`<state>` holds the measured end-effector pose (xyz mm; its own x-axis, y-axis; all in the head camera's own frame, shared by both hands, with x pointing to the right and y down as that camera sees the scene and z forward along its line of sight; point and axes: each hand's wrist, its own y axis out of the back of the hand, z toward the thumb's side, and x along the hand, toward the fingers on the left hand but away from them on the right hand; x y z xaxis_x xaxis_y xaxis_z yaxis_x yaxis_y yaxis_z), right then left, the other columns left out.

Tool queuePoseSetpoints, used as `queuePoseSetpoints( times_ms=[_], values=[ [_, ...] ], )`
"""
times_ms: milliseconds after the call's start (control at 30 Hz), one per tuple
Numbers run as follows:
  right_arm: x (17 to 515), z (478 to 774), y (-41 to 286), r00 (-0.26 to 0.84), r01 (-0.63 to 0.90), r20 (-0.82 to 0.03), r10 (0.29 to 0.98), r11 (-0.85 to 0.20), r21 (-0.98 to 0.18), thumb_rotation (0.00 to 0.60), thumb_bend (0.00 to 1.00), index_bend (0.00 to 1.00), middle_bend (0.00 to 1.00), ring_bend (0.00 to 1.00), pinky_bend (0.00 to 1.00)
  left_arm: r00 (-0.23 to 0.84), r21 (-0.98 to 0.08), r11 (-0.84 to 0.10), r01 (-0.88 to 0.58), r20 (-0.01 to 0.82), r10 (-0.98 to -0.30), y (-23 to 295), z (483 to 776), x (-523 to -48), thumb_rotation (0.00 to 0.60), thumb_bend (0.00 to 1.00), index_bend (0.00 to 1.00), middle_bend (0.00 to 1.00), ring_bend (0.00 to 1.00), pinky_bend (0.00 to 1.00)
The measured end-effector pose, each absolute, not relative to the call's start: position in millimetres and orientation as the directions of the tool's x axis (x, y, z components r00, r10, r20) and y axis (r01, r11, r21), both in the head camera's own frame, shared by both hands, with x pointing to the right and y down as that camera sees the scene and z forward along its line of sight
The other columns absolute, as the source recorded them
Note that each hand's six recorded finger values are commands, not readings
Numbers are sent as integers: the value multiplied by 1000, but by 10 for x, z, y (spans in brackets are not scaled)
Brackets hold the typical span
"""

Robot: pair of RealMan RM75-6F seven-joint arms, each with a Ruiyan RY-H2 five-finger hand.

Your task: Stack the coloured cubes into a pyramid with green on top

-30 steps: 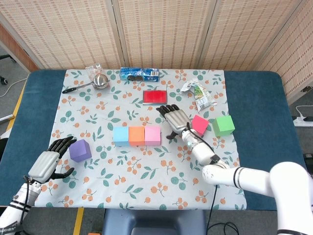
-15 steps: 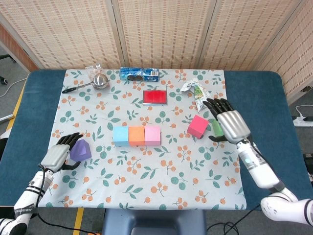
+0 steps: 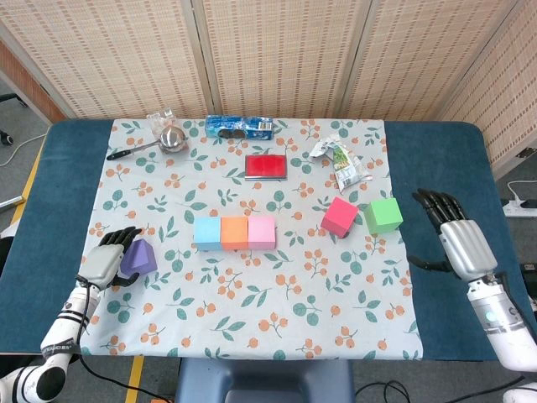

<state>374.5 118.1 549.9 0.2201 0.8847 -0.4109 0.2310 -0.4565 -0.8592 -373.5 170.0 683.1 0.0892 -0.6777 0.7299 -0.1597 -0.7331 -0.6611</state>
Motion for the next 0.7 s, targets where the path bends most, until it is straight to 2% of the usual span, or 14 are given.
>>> queuePoseSetpoints(
  times_ms=[233,367,433,533,700],
  values=[
    [3862,5491,1267,202,236,-416,887,-456,-858,600,22,0,28,0,0,54,-675,-718,-167,721,-690,1689,6902,-3773,600,312,147,149,129,195],
    [3864,5539,1273,200,239,-428,881,-468,-851,600,22,0,28,0,0,48,-679,-711,-183,716,-696,1689,6937,-3772,600,311,225,259,262,354],
    [3850,5568,1272,203,239,-435,877,-476,-847,600,22,0,28,0,0,49,-681,-708,-186,713,-699,1682,6943,-3773,600,313,279,351,358,439],
    [3826,5575,1259,207,240,-432,878,-473,-847,600,23,0,28,0,0,57,-687,-700,-196,705,-707,1655,6912,-3758,600,311,331,389,388,473],
    [3816,5571,1264,206,241,-428,880,-470,-849,600,22,0,28,0,0,112,-718,-674,-176,665,-738,1528,6716,-3673,600,310,353,410,405,480]
  ],
)
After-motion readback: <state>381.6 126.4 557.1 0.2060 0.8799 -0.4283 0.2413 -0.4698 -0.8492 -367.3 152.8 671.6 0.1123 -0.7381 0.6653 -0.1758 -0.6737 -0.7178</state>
